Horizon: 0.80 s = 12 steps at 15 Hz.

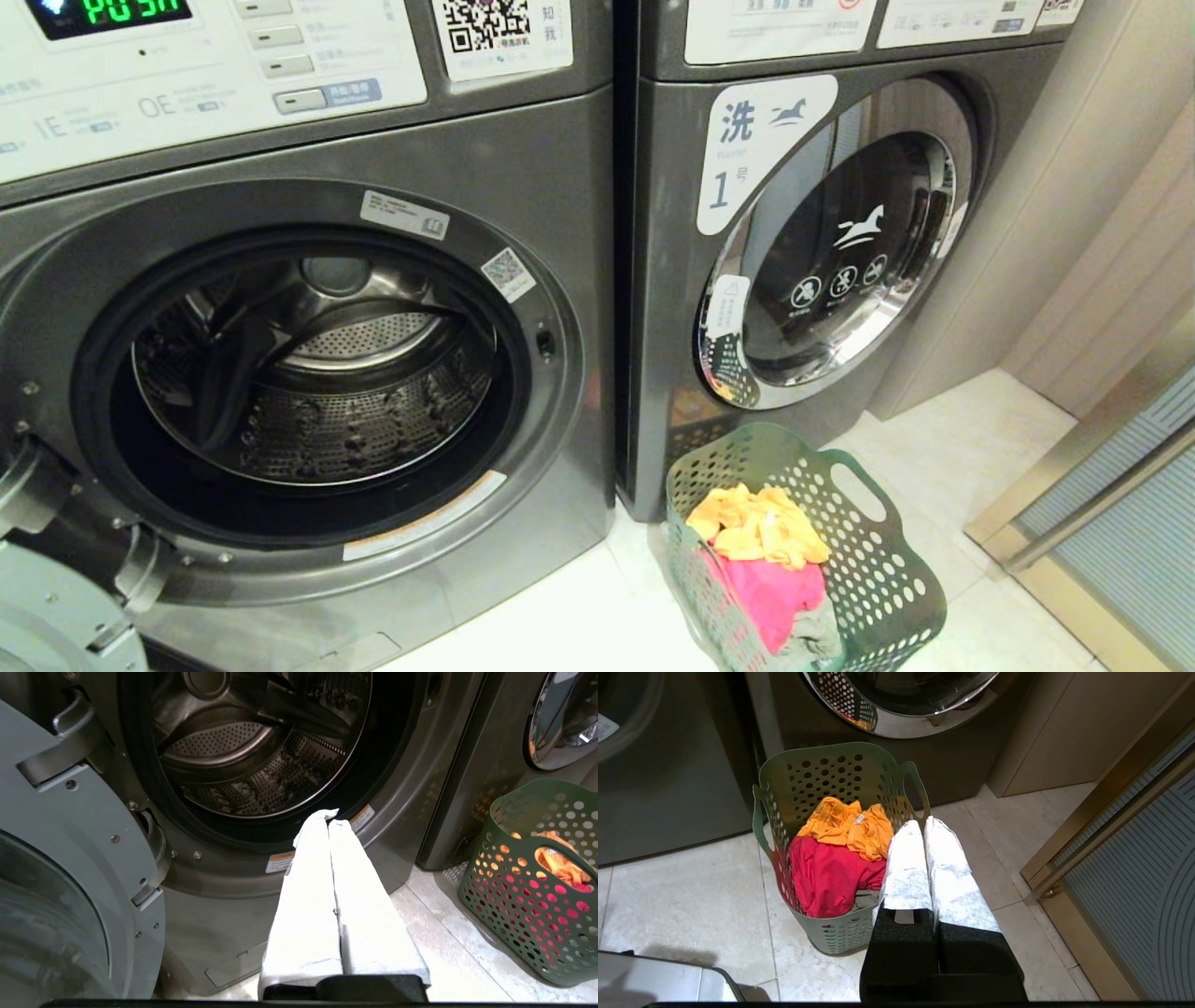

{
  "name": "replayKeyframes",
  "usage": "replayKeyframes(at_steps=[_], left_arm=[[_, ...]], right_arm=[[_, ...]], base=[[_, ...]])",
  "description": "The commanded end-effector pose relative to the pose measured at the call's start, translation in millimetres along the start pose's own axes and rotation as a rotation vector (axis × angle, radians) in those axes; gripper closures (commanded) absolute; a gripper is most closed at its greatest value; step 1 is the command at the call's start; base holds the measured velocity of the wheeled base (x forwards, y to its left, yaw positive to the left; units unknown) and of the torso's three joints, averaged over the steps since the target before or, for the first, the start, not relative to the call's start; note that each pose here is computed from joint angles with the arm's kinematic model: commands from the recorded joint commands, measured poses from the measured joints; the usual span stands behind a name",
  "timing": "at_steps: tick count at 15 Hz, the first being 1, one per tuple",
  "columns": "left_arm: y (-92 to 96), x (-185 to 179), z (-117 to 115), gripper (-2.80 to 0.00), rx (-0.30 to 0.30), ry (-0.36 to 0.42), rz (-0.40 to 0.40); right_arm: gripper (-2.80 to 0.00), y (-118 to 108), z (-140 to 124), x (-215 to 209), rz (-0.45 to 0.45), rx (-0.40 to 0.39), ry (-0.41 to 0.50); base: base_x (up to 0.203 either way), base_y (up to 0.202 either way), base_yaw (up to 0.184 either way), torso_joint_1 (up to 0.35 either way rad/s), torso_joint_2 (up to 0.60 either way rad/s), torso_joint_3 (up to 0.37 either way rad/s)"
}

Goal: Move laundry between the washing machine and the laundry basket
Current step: Close the washing machine door with the left hand

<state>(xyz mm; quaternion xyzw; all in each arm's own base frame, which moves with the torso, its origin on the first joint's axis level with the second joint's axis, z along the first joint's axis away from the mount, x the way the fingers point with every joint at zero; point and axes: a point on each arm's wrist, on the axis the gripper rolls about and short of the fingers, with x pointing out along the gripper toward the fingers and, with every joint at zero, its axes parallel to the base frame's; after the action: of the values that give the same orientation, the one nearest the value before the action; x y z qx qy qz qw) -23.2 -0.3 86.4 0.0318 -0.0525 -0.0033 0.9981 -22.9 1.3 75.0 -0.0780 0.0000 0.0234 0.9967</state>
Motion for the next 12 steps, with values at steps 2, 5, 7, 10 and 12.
replayKeyframes(at_steps=[2,5,7,10,12], left_arm=[[-0.7,2.0,-11.3,0.0,0.001,0.039,-0.003],[-0.7,2.1,-11.3,0.0,0.001,0.04,-0.002],[-0.7,2.1,-11.3,0.0,0.0,0.04,-0.002],[-0.7,2.1,-11.3,0.0,0.001,0.04,-0.002],[-0.7,2.1,-11.4,0.0,0.001,0.041,-0.002]], right_arm=[[0.0,0.0,0.0,0.1,0.001,-0.003,0.001],[0.0,0.0,-0.2,0.1,0.0,-0.002,0.002],[0.0,0.1,-0.4,0.2,0.001,-0.002,0.002],[0.0,0.1,-0.4,0.2,0.001,-0.002,0.002],[0.0,0.1,-0.4,0.2,0.001,-0.003,0.002]], base=[[0.0,0.0,0.0,-0.003,0.0,0.197],[0.0,0.0,0.0,-0.002,0.0,0.203],[0.0,0.0,0.0,0.0,0.0,0.207],[0.0,0.0,0.0,0.002,0.0,0.083],[0.0,0.0,0.0,0.0,0.0,0.0]])
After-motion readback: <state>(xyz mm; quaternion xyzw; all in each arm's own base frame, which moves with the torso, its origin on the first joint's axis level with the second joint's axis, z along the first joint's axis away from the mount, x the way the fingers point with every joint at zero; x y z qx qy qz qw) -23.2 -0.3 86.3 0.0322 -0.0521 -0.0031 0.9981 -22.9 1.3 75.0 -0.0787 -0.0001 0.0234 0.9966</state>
